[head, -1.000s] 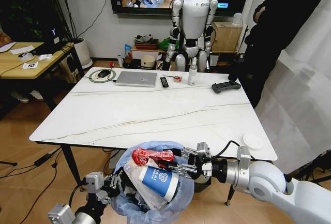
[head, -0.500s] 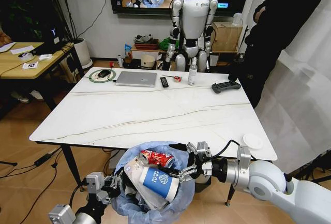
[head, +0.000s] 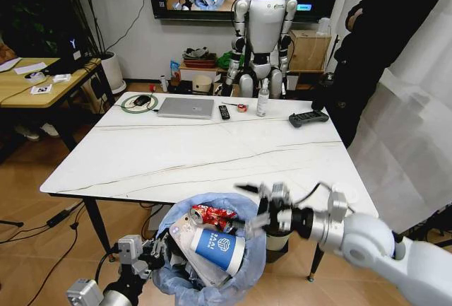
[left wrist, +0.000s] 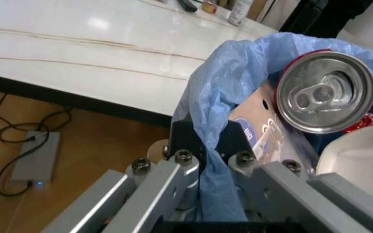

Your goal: Pick up the trash bin and place the trash from the table into it.

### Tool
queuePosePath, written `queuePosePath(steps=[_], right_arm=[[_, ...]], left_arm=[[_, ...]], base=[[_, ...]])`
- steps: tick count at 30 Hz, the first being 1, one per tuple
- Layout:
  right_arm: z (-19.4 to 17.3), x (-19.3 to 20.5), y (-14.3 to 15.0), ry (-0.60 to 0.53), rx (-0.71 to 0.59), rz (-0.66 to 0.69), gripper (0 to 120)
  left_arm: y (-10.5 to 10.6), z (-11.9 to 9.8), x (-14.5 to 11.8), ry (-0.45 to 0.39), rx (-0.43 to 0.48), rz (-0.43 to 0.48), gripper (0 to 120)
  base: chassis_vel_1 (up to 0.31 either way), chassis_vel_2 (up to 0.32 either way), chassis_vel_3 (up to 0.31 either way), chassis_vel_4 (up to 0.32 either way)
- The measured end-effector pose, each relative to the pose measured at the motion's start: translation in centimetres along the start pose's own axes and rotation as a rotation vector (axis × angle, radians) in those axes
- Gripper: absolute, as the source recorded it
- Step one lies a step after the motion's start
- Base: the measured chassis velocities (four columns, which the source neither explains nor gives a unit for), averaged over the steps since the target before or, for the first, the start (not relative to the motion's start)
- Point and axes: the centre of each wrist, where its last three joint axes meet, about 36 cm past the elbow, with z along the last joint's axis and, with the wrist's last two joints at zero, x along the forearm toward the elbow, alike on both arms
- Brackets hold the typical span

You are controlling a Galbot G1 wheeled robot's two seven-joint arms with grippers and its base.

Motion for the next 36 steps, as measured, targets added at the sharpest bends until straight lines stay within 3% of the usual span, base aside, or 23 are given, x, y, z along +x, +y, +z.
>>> queuePosePath(steps=[1, 4, 17, 22, 36], right_arm=[[-1.4, 0.7, -0.8, -0.007, 0.032, 0.099, 100], [-2.6, 2.0, -1.6, 0.002, 0.051, 0.231, 100], [-3.2, 9.5, -3.7, -0.034, 0.093, 0.625, 100], [-2.0, 11.3, -3.2, -0.068, 0.069, 0.724, 100], [2.3, 13.2, -1.7, -0.04, 0.048, 0.799, 100]], left_arm=[[0.1, 0.1, -0.1, 0.001, -0.001, 0.0, 0], [0.2, 0.2, -0.2, 0.007, -0.008, 0.003, 0], [0.5, 0.3, -0.6, 0.017, -0.025, 0.025, 0], [0.5, 0.6, -0.4, 0.025, -0.021, 0.024, 0], [0.5, 0.5, 0.0, 0.042, -0.039, 0.038, 0]], base=[[0.0, 0.0, 0.0, 0.0], [0.0, 0.0, 0.0, 0.0], [0.0, 0.0, 0.0, 0.0], [0.0, 0.0, 0.0, 0.0], [0.0, 0.0, 0.0, 0.0]])
